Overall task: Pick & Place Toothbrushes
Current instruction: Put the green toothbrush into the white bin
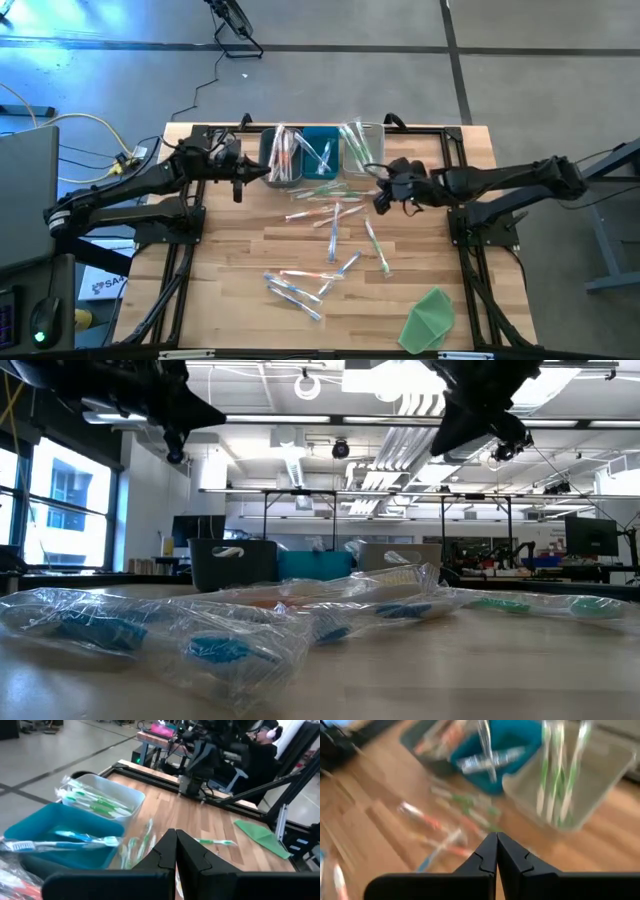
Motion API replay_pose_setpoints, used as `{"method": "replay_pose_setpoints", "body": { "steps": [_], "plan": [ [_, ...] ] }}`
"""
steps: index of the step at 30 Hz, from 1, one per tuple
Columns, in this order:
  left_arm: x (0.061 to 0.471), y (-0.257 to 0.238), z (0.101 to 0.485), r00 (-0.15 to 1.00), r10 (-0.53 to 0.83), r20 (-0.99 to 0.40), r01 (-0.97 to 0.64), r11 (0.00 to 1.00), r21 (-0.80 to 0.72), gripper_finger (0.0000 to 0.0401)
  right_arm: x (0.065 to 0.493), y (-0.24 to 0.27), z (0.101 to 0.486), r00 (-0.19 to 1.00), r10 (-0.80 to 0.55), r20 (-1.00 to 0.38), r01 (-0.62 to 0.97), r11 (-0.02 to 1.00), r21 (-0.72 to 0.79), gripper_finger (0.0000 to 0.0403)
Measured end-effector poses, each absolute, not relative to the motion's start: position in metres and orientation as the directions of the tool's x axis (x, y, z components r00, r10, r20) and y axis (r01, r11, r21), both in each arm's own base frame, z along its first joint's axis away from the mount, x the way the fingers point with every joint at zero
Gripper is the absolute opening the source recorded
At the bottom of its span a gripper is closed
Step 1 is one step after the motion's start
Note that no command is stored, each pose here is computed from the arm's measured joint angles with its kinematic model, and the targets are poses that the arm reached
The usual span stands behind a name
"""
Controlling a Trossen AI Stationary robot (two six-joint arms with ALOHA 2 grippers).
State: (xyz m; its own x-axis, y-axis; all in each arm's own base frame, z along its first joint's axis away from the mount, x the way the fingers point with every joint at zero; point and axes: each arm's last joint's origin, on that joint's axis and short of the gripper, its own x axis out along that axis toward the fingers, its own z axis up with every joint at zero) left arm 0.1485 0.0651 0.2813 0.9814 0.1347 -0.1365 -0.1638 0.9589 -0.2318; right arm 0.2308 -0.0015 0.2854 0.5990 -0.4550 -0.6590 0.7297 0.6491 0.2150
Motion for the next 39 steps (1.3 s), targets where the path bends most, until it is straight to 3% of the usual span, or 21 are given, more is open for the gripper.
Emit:
{"method": "replay_pose_setpoints", "body": {
  "steps": [3, 9, 15, 24, 34, 39],
  "plan": [
    [0.148, 0.065, 0.281, 0.981, 0.135, -0.139, -0.166, 0.956, -0.243, 0.0000, 0.234, 0.003, 0.277, 0.545, -0.393, -0.740, 0.756, 0.612, 0.232, 0.0002],
    [0.148, 0.065, 0.281, 0.980, 0.145, -0.139, -0.175, 0.956, -0.235, 0.0000, 0.245, 0.012, 0.248, 0.413, -0.127, -0.902, 0.775, 0.568, 0.275, 0.0002],
    [0.148, 0.066, 0.281, 0.977, 0.160, -0.142, -0.189, 0.955, -0.230, 0.0000, 0.259, 0.018, 0.222, 0.304, 0.048, -0.951, 0.773, 0.571, 0.276, 0.0002],
    [0.148, 0.066, 0.281, 0.976, 0.163, -0.142, -0.192, 0.954, -0.229, 0.0000, 0.274, 0.019, 0.197, 0.244, 0.041, -0.969, 0.792, 0.569, 0.223, 0.0010],
    [0.148, 0.066, 0.281, 0.976, 0.163, -0.144, -0.193, 0.954, -0.229, 0.0000, 0.284, 0.019, 0.180, 0.212, 0.039, -0.976, 0.852, 0.483, 0.204, 0.0120],
    [0.148, 0.066, 0.279, 0.974, 0.164, -0.156, -0.197, 0.952, -0.232, 0.0000, 0.289, 0.020, 0.171, 0.203, 0.039, -0.978, 0.876, 0.439, 0.200, 0.0134]
  ]
}}
